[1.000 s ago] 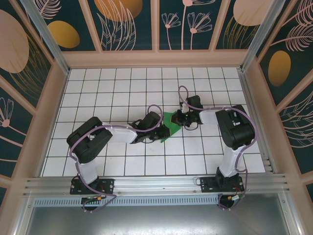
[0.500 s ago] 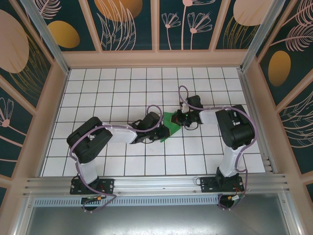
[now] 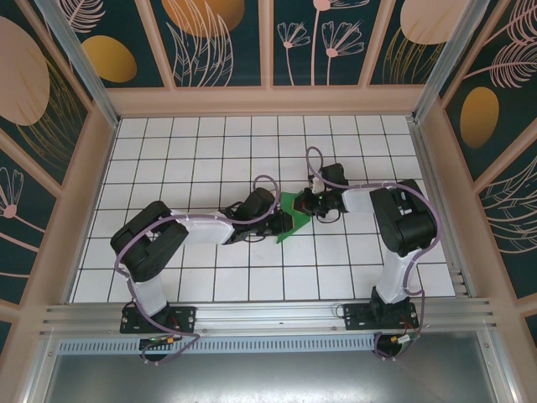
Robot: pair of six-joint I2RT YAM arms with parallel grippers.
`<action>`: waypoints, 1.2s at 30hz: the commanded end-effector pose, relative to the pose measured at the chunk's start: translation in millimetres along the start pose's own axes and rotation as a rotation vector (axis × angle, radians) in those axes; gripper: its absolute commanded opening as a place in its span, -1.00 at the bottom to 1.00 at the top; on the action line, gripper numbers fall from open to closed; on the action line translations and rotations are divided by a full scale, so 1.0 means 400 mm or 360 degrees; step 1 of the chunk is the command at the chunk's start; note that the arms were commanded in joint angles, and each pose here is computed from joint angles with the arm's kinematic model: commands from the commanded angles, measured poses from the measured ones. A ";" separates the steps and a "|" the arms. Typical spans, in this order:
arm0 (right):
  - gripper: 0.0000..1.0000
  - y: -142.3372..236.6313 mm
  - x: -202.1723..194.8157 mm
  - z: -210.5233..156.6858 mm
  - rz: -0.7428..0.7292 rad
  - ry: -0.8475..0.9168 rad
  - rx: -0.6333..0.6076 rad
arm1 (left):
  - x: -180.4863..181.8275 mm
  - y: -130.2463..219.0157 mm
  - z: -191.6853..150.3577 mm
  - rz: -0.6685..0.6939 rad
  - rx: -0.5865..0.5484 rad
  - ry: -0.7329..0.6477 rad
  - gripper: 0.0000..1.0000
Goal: Fold a paper plane with a square sheet of paper (pick it up from the middle)
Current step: Fourth fold the wing at the center of the table.
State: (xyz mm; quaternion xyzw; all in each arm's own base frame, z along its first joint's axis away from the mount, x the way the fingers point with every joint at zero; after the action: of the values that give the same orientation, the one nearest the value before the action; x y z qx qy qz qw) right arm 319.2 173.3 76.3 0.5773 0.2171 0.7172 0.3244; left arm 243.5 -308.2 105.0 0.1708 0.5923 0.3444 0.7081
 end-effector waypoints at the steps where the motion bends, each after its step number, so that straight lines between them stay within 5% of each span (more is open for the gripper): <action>1: -1.00 -0.041 -0.108 -0.073 -0.0331 -0.0132 0.0160 | 0.011 -0.018 -0.008 -0.0015 0.0069 0.0012 -0.56; 36: -1.00 -0.044 -0.122 -0.075 -0.0366 -0.0156 0.0174 | 0.117 -0.022 -0.118 0.0171 0.0221 0.0191 -0.78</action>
State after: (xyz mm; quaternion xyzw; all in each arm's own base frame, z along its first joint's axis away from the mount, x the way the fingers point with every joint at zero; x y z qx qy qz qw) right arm 320.6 173.0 75.3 0.5840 0.2173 0.7145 0.3182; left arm 232.4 -301.8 75.9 0.1635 0.6212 0.3458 0.6839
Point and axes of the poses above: each hand's point on the last joint's axis, 136 mm out from that joint toward the fingers, its own y axis back along the fingers, its own x axis along the line the jaws close on, z = x × y, the point moved 9 cm from there along y, back along the fingers, and after that the axes turned 6 degrees about y, right-handed, at the moved point
